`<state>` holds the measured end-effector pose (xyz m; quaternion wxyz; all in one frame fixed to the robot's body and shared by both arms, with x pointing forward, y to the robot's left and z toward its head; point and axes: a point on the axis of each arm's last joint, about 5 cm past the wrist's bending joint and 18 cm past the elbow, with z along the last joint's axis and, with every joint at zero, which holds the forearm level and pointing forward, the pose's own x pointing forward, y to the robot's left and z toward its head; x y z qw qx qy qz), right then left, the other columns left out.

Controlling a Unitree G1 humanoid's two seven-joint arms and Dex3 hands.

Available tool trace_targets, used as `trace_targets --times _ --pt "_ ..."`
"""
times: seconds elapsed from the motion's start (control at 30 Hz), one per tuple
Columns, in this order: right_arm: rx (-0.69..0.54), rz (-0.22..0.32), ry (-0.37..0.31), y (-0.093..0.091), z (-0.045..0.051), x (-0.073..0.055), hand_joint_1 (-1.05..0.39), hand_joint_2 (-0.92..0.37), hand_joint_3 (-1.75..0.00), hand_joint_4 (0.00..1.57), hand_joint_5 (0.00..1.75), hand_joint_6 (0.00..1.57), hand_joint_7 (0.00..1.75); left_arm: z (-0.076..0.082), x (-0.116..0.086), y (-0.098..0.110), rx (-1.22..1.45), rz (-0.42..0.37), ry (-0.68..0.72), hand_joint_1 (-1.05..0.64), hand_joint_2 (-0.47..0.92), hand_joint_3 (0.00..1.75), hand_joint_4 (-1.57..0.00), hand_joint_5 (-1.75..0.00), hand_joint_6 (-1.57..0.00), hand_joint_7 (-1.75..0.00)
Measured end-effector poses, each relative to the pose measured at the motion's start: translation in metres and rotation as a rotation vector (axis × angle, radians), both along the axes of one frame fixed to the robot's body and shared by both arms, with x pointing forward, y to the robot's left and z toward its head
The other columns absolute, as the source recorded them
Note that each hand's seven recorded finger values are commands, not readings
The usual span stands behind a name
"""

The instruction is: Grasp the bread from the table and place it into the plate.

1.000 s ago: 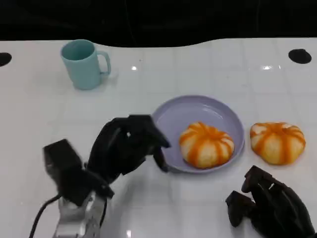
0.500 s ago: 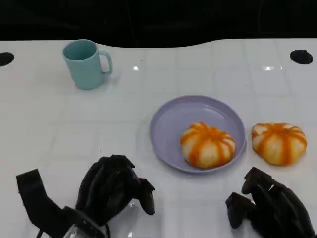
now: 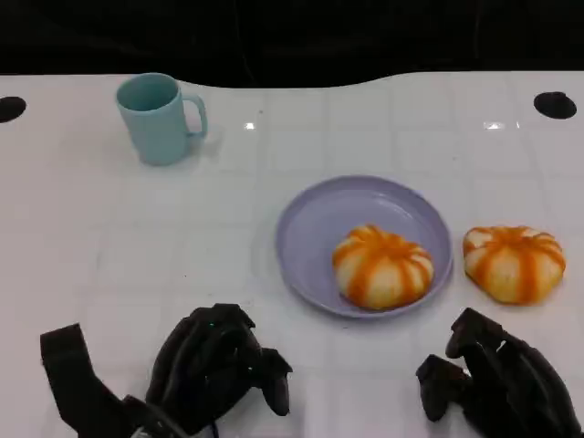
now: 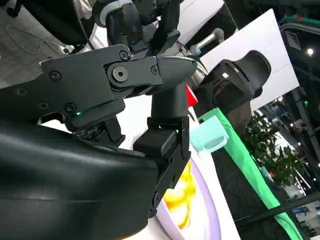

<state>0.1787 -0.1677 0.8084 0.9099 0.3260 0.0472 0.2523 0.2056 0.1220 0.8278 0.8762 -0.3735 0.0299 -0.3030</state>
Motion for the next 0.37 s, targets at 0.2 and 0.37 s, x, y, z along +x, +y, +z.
trace_targets --times 0.2,0.37 --pt "0.001 0.001 0.002 0.0 -0.0003 0.0007 -0.57 -0.92 -0.2 0.77 1.72 0.68 1.46 -0.0023 -0.0009 -0.0001 0.004 -0.023 0.001 -1.05 0.72 0.0 -1.57 -0.85 -1.57 -0.51" --pt "0.0 0.0 0.0 0.0 0.0 0.0013 -0.57 -0.92 -0.2 0.77 1.72 0.67 1.46 -0.0034 -0.0014 -0.0005 0.004 -0.025 0.005 -1.05 0.71 0.0 -1.57 -0.86 -1.57 -0.53"
